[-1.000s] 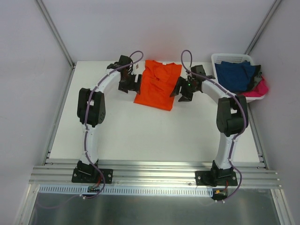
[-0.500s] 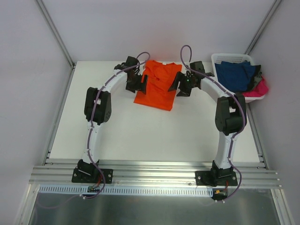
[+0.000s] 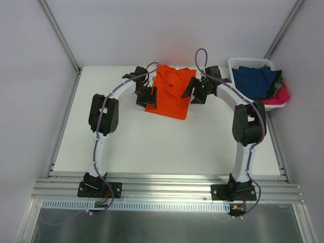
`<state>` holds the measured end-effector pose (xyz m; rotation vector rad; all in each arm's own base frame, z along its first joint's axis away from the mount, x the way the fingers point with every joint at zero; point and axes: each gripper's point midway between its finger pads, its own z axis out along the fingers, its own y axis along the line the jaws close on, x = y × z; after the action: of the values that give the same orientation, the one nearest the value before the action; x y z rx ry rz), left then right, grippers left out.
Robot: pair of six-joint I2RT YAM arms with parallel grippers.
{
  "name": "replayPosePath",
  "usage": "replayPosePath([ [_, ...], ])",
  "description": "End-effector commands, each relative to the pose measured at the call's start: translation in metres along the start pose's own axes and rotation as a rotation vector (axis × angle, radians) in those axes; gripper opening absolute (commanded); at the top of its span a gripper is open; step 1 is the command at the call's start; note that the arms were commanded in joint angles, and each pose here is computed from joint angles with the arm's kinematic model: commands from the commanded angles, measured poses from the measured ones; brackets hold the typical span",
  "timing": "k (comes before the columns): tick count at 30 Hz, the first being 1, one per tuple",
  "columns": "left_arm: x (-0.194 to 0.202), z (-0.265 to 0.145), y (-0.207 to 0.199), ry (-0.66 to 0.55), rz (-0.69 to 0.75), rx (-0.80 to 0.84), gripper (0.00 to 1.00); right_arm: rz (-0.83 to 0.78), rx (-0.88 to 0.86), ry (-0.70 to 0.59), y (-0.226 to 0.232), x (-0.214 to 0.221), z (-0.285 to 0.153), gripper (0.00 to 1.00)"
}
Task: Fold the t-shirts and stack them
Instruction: Grab one side of the 2/3 rectangular tshirt with both arms
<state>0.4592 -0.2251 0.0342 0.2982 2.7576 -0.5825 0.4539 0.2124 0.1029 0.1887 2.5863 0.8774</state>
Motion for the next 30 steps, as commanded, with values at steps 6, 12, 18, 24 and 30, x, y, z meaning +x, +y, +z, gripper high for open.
replayPosePath([
  [6,0.043,-0.041,-0.024,0.065,-0.062,0.070,0.56,-0.008,-0.029,-0.042,0.014,-0.006,-0.018,0.73],
  [12,0.062,-0.051,-0.029,0.080,-0.053,0.055,0.56,-0.008,-0.021,-0.043,0.010,-0.002,-0.022,0.72],
  [18,0.053,-0.044,-0.022,0.058,-0.020,0.000,0.57,-0.014,-0.015,-0.046,0.007,0.002,-0.027,0.72],
  [24,0.045,-0.036,-0.016,0.060,-0.046,0.005,0.57,-0.020,-0.003,-0.050,0.004,0.005,-0.029,0.73],
  [30,0.026,-0.036,-0.002,0.022,-0.062,-0.013,0.57,-0.045,0.015,-0.066,0.001,0.001,-0.033,0.73],
])
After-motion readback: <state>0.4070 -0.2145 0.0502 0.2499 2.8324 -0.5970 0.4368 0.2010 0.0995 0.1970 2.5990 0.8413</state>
